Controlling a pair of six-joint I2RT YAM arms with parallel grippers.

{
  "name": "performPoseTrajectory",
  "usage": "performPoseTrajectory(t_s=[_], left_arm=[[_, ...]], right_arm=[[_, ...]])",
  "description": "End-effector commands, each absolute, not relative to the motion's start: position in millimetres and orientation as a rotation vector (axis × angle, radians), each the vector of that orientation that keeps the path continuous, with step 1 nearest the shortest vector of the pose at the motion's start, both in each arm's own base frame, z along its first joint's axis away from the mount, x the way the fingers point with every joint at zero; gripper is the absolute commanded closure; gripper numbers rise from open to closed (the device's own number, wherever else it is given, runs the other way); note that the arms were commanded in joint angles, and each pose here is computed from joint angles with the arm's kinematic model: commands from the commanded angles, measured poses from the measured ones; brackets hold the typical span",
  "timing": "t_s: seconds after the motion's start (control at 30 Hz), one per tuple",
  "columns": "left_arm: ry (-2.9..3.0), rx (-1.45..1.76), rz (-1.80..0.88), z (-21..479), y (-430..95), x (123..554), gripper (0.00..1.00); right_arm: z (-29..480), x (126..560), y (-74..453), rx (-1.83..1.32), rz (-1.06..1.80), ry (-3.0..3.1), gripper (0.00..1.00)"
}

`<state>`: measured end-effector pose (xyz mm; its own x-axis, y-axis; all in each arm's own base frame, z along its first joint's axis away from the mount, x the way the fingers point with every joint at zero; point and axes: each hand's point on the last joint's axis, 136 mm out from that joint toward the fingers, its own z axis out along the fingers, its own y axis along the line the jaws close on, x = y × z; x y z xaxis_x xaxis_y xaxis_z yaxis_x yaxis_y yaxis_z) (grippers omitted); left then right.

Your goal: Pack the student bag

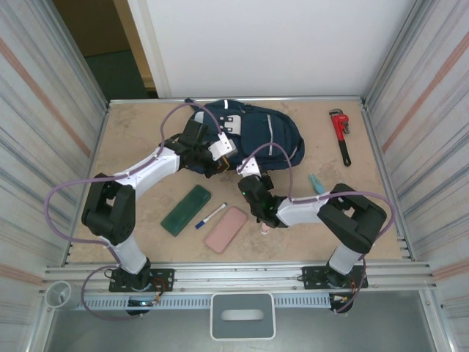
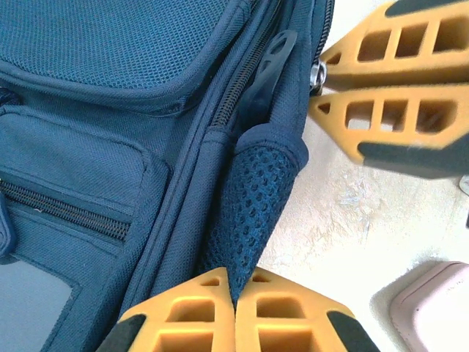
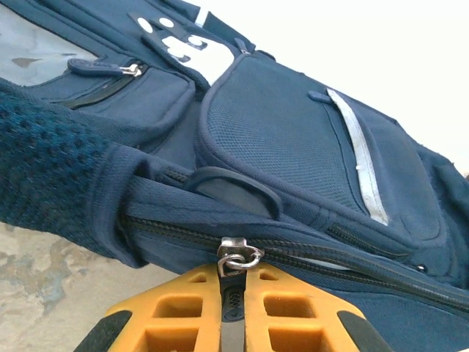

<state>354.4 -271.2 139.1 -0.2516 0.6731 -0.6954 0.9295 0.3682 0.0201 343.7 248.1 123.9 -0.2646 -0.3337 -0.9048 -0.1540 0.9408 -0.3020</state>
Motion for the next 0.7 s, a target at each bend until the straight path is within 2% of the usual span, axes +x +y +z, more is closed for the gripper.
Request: performPoseTrajectory(t_s=[0.0,0.67], left_arm=[[1.894,1.381,-0.506,177,-274,361,1.00],[1.886,1.393,-0.410,166,-258,371,1.00]], right_arm=[[126,345,226,-0.350,-0.135,1.890,1.00],[106,339,167,-0.285,0.410,2.160,1.00]])
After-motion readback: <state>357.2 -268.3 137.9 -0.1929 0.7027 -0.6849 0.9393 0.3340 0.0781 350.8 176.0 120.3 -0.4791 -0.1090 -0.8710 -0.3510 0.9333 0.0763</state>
